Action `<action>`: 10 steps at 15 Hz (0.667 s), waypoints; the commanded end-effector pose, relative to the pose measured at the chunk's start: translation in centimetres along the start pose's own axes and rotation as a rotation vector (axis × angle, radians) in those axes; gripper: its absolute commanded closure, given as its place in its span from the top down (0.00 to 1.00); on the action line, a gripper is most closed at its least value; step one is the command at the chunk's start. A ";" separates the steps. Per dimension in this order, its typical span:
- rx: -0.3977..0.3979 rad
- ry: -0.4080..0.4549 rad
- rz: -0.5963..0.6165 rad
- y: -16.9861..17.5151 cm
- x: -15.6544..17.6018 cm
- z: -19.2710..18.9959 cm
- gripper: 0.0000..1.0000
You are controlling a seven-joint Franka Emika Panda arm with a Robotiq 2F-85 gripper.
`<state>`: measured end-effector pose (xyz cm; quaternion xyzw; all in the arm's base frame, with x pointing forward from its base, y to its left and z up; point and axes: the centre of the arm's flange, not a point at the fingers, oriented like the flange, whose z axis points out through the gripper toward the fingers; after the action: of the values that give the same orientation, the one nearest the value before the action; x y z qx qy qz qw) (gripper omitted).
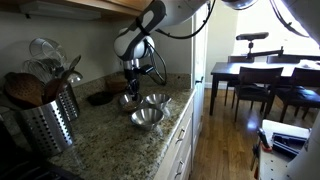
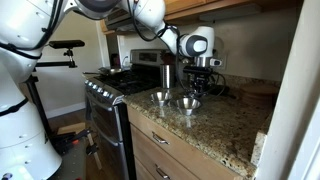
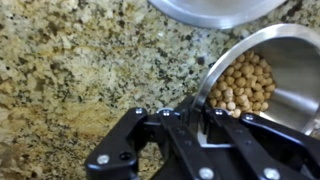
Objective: Pour the contents of the middle bowl into the left bowl
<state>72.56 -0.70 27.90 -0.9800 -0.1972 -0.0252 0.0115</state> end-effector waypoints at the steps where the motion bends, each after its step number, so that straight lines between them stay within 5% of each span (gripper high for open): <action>1: -0.018 -0.018 0.027 0.2 -1.8 -1.6 0.07; 10: 0.012 -0.006 0.051 0.6 -3.2 -2.6 0.07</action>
<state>72.11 -2.17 28.86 -0.9826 -0.1839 -0.0256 0.0061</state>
